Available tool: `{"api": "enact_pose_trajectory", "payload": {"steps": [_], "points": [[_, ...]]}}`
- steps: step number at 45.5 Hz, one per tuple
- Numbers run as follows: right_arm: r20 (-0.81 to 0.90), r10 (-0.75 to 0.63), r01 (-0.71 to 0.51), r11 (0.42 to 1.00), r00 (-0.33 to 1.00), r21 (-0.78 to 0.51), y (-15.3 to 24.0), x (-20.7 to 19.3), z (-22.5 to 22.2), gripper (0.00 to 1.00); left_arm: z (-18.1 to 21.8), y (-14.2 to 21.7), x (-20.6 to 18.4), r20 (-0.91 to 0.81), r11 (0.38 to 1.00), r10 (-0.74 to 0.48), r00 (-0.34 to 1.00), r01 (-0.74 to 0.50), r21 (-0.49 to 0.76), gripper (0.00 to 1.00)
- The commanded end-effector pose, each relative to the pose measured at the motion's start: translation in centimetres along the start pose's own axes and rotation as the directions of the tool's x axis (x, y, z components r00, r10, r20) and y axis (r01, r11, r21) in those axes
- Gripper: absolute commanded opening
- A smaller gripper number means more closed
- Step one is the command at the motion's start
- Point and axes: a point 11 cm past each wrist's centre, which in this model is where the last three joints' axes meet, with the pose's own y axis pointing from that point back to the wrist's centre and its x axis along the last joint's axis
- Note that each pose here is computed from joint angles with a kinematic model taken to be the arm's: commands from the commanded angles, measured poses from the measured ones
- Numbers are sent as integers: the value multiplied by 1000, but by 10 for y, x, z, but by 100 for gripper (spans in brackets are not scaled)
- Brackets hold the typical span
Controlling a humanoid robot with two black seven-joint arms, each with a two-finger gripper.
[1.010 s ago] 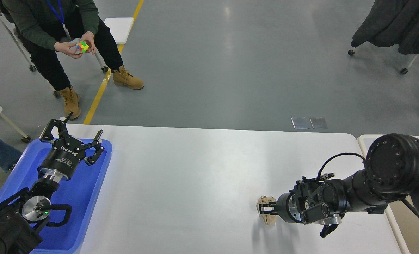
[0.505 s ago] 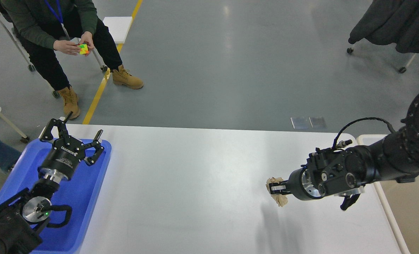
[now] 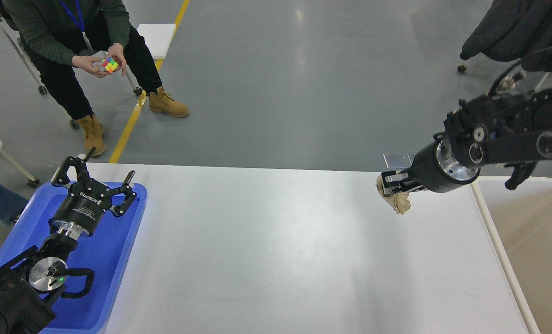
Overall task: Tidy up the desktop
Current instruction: 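Lift the paper ball and carry it toward the beige bin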
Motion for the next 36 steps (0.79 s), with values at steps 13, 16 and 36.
{"api": "enact_pose_trajectory", "payload": {"steps": [13,16,36], "points": [[-2,-19,19,999,1000,-39,96,38,-8,8,0,0,0,0,1000,0,1000,0,-1,99],[12,-41,41,997,999,-58,102,37,-3,8,0,0,0,0,1000,0,1000,0,-1,99],[54,-44,50,992,998,-116,112,33,22,11,0,0,0,0,1000,0,1000,0,0,99]]}}
